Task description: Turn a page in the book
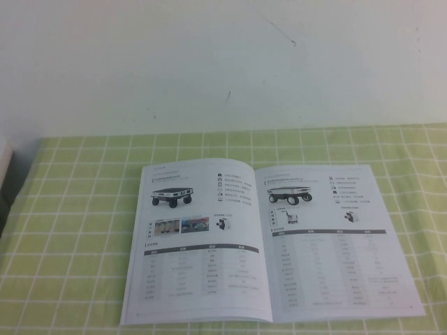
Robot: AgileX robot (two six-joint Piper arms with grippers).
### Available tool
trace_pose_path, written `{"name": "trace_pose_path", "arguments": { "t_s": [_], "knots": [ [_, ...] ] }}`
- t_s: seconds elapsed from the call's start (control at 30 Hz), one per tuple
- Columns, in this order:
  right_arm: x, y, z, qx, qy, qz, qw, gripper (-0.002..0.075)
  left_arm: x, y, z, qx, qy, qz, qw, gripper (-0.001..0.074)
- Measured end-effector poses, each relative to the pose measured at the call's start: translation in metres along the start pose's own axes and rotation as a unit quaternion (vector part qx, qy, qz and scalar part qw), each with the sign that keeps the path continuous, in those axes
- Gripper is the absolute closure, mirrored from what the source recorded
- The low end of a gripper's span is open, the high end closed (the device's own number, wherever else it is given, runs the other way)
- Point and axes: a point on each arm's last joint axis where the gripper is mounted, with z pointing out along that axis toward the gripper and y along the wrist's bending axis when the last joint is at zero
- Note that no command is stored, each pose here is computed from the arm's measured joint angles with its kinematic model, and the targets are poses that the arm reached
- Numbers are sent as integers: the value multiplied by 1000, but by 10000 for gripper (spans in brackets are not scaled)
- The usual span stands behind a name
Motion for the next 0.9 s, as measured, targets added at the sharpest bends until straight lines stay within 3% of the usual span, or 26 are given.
{"name": "trace_pose_path", "arguments": {
  "t_s": [0.5,0.7,0.9],
  "knots": [
    [0,0,0,0,0,0,1000,718,6,2,7,-6,-15,3,1000,738],
    [0,0,0,0,0,0,1000,718,29,16,27,-62,-109,-31,992,738],
    [0,0,0,0,1,0,1000,718,61,31,35,-149,-219,-80,961,739]
  ]
}}
